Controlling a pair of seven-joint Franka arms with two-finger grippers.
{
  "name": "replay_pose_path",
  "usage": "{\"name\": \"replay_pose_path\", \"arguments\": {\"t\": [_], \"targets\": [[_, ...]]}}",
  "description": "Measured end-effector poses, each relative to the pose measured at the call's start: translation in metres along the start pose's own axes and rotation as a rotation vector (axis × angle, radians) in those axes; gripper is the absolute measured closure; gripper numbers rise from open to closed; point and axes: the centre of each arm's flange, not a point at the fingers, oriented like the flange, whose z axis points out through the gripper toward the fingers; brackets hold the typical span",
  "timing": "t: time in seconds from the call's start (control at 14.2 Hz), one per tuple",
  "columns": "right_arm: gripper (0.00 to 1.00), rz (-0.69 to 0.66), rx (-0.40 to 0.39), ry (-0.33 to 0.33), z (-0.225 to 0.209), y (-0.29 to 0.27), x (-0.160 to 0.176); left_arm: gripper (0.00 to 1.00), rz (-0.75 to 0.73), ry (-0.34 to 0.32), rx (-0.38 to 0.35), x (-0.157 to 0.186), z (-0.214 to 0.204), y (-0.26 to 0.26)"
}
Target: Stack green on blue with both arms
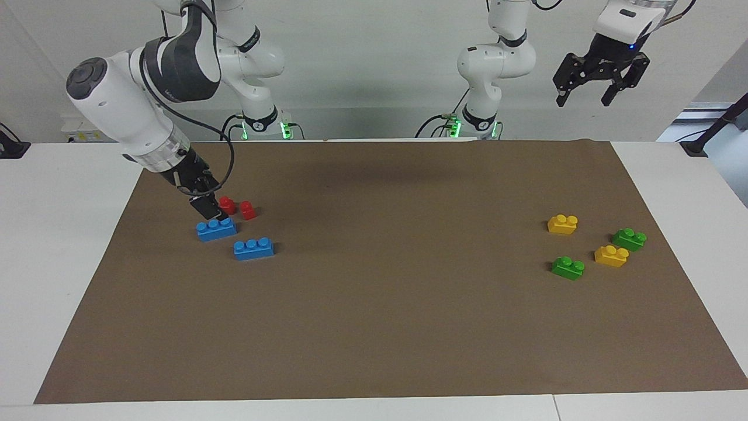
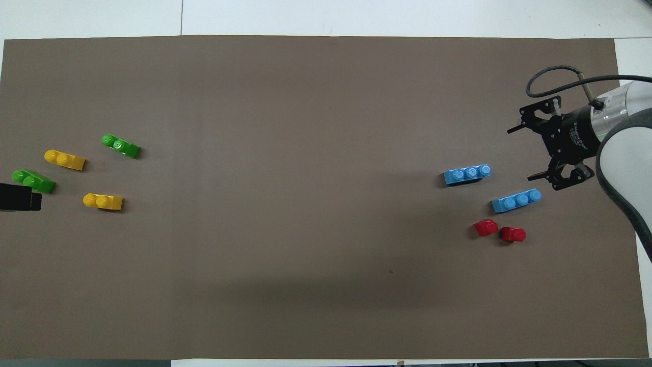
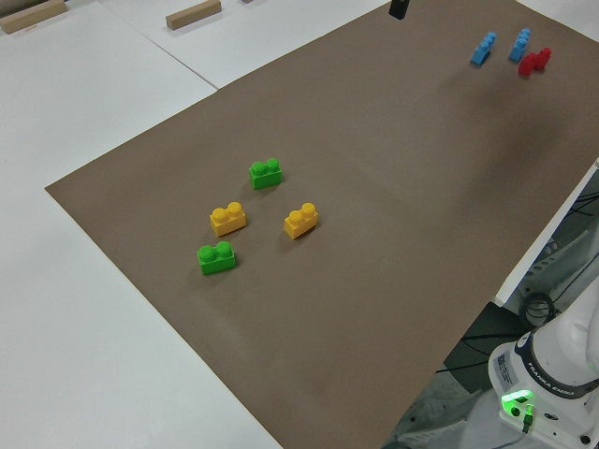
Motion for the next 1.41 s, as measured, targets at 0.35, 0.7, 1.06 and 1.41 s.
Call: {"name": "replay_pose_path", "arguments": {"t": [0.35, 0.7, 1.06, 1.41], "targets": [[0.01, 0.182, 0.037, -0.061, 0.043, 0.018, 0.042, 0.00, -0.009, -0.031, 0.003, -0.007, 0.013, 0.001], [0.00, 0.220, 0.064, -0.064, 0.073, 0.018, 0.053, 0.00, -0.123, -0.050, 0.006, -0.014, 0.023, -0.008], [0.00, 0.214, 0.075, -0.067, 0.102, 0.014, 0.055, 0.00, -0.304, -0.038, 0.002, -0.015, 0.031, -0.020], [0.00, 0.193, 0.050, -0.104, 0.133, 0.013, 0.065, 0.00, -0.582, -0.009, -0.025, 0.000, 0.054, -0.018]]}}
